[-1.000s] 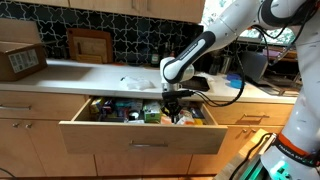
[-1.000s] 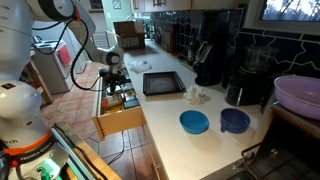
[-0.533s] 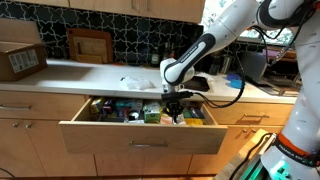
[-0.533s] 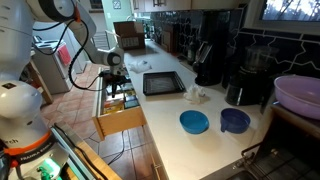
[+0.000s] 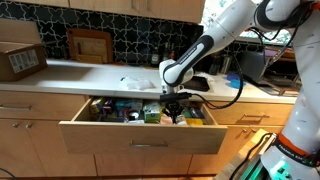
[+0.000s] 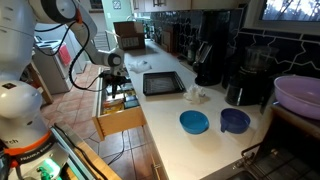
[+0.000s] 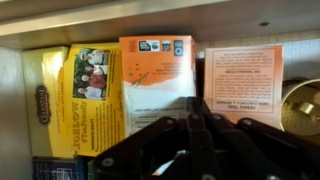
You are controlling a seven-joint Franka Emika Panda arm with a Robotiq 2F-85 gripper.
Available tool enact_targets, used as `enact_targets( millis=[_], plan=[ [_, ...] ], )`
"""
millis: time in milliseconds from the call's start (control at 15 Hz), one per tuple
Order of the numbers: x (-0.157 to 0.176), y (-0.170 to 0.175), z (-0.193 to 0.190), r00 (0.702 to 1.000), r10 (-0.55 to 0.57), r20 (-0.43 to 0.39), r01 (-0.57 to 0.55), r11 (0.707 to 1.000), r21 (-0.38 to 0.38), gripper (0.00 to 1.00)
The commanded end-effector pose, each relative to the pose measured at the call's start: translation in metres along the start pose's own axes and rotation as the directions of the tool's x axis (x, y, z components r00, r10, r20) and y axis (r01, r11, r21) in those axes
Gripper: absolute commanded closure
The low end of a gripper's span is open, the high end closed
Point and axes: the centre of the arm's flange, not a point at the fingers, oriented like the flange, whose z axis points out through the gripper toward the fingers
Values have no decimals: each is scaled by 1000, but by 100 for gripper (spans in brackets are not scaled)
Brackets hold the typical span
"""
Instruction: Put the box in the drawer
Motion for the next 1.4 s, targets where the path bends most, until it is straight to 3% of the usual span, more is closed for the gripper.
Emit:
enact_targets(
  millis=[0, 133, 200, 267, 400, 600, 933, 1200, 1333],
  plan=[
    [-7, 17, -24, 999, -21, -28, 22, 999, 25, 100],
    [-2, 24, -47, 985, -155, -69, 156, 988, 3, 100],
    [1, 29, -59, 975, -200, -92, 200, 980, -17, 74],
    [4, 35, -76, 961, -260, -96, 258, 966, -29, 73],
    [11, 49, -106, 925, -363, -115, 360, 932, -42, 60],
    [10, 73, -152, 854, -510, -107, 510, 860, -29, 37],
    [-24, 122, -215, 694, -707, -138, 708, 704, -48, 1],
    [-71, 146, -251, 591, -774, -226, 776, 623, -102, 0],
    [-96, 150, -262, 516, -817, -256, 811, 563, -161, 0]
  ],
)
